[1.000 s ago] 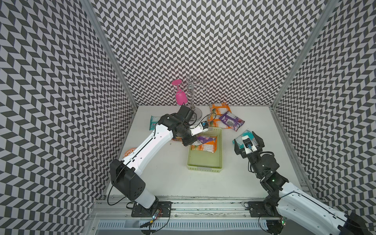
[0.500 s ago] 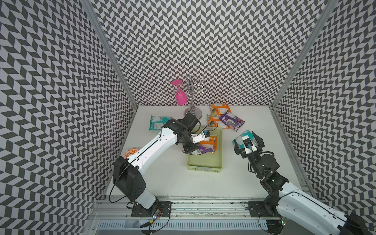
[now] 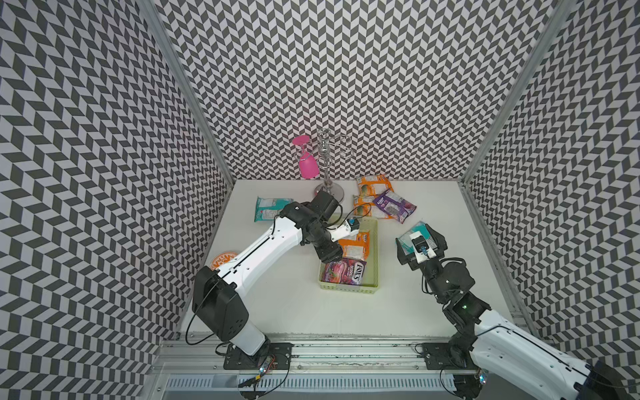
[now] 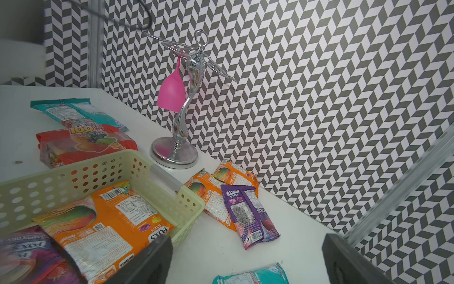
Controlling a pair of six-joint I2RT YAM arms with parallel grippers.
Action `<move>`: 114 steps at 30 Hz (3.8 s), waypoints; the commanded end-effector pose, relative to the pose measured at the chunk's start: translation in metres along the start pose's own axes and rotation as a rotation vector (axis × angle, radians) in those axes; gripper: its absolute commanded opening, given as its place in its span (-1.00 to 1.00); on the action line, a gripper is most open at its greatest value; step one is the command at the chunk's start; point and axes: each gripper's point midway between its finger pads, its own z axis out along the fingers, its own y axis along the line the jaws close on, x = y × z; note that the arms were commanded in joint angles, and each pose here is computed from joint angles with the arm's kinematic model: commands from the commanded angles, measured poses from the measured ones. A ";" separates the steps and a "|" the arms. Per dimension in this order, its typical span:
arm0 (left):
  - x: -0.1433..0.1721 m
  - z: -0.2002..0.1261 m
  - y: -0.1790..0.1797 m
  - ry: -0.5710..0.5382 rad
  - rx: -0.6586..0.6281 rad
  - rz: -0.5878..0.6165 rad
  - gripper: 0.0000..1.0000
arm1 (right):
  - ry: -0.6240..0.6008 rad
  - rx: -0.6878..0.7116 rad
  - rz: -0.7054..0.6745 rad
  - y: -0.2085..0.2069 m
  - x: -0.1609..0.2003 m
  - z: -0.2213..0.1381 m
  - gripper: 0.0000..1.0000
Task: Put the candies in the basket
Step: Place the candy in the basket, then adjust the candy in the basket, then adjust the basket at the center of the board.
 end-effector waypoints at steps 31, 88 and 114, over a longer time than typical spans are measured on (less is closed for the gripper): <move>0.043 -0.109 0.114 -0.507 -0.198 -0.474 0.88 | 0.287 -1.072 -0.122 0.200 -0.007 -0.024 0.93; 0.058 -0.141 0.135 -0.606 -0.211 -0.557 0.98 | 0.746 -0.978 -0.293 0.245 0.114 0.025 0.39; 0.109 -0.042 0.121 -0.301 -0.280 -0.515 0.98 | 0.436 -0.769 -0.063 0.171 -0.003 0.051 0.46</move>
